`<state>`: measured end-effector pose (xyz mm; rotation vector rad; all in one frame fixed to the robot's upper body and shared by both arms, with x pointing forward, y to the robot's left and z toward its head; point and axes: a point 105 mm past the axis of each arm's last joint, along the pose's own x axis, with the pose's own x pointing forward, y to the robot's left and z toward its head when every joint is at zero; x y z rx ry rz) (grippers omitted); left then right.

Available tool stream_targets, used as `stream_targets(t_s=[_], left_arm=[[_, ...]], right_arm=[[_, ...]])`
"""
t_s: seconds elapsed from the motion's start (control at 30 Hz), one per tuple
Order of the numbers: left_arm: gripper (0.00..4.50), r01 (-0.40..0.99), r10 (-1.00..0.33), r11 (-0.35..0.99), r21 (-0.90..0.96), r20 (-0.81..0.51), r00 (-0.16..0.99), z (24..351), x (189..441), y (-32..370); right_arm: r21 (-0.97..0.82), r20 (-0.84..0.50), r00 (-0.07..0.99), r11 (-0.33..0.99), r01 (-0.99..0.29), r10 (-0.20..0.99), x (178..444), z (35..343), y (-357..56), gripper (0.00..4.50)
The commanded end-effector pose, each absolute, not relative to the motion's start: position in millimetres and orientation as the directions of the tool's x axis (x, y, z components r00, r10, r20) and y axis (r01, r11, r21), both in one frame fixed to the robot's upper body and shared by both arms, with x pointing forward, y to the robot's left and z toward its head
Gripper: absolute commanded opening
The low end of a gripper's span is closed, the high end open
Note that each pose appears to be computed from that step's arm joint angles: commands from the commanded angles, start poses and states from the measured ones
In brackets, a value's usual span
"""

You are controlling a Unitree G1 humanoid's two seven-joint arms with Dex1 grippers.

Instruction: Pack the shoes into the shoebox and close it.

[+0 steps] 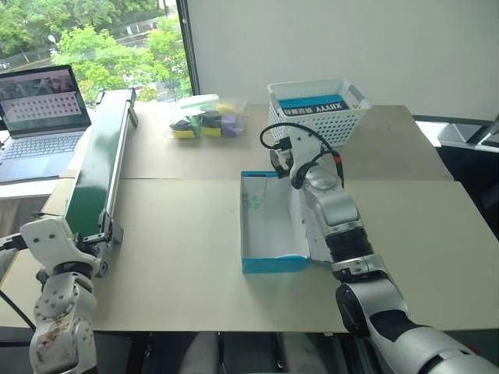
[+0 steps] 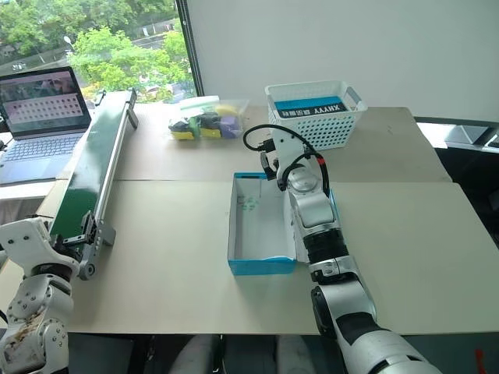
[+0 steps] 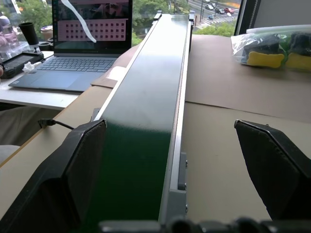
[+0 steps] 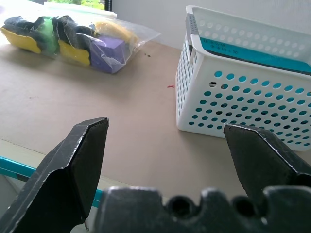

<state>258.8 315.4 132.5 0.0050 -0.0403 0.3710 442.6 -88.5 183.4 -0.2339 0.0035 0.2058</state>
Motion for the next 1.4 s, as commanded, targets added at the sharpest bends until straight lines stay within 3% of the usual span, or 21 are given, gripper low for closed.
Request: stream_targets(t_s=[0.03,0.17,0.27,0.4,0.47,0.57,0.67,0.73,0.9,1.13,1.4], left_arm=[[4.5,-0.318,0.317,0.948,-0.006,0.103,0.943,144.1,270.1,301.9],[4.5,-0.256,0.257,0.966,-0.025,0.074,0.963,130.1,284.9,281.9],[4.5,-0.241,0.246,0.968,-0.074,0.064,0.967,124.9,279.5,281.1],[4.5,-0.209,0.212,0.975,-0.078,0.036,0.977,120.8,279.4,283.0],[4.5,-0.166,0.167,0.985,-0.051,0.009,0.986,119.5,278.2,283.9],[4.5,-0.1,0.1,0.995,-0.023,-0.036,0.994,116.7,273.9,282.7],[4.5,-0.09,0.09,0.996,0.001,-0.052,0.995,120.0,263.2,292.5],[4.5,-0.071,0.072,0.997,0.011,-0.084,0.994,119.7,259.6,295.5],[4.5,-0.077,0.082,0.996,0.044,-0.123,0.989,122.9,254.4,305.9],[4.5,-0.133,0.136,0.99,0.037,-0.118,0.984,133.4,243.3,325.1],[4.5,-0.2,0.194,0.979,-0.034,-0.129,0.972,133.9,238.7,336.7]], right_arm=[[-0.197,0.093,0.964,0.953,-0.229,0.25,438.9,221.5,-85.9,4.45],[-0.053,0.195,0.764,0.784,-0.618,0.615,401.2,260.9,-41.1,4.45],[0.057,0.201,0.455,0.454,-0.889,0.867,347.2,273.5,-14.6,4.45],[0.055,0.161,0.112,0.104,-0.993,0.981,289.6,267.0,-3.7,4.45],[0.034,0.074,0.02,0.018,-0.999,0.997,273.3,248.6,0.7,4.45],[-0.029,-0.054,0.06,0.058,-0.998,0.997,277.5,223.3,5.3,4.45],[-0.014,-0.022,0.164,0.164,-0.986,0.986,295.2,217.3,13.2,4.45],[-0.106,-0.098,0.242,0.232,-0.967,0.965,305.5,199.2,19.2,4.45],[-0.201,-0.127,0.33,0.302,-0.932,0.935,317.6,179.4,24.1,4.45],[-0.242,-0.115,0.298,0.264,-0.934,0.948,310.2,172.1,38.2,4.45],[-0.173,-0.058,0.208,0.195,-0.965,0.976,300.6,180.5,40.3,4.45]])
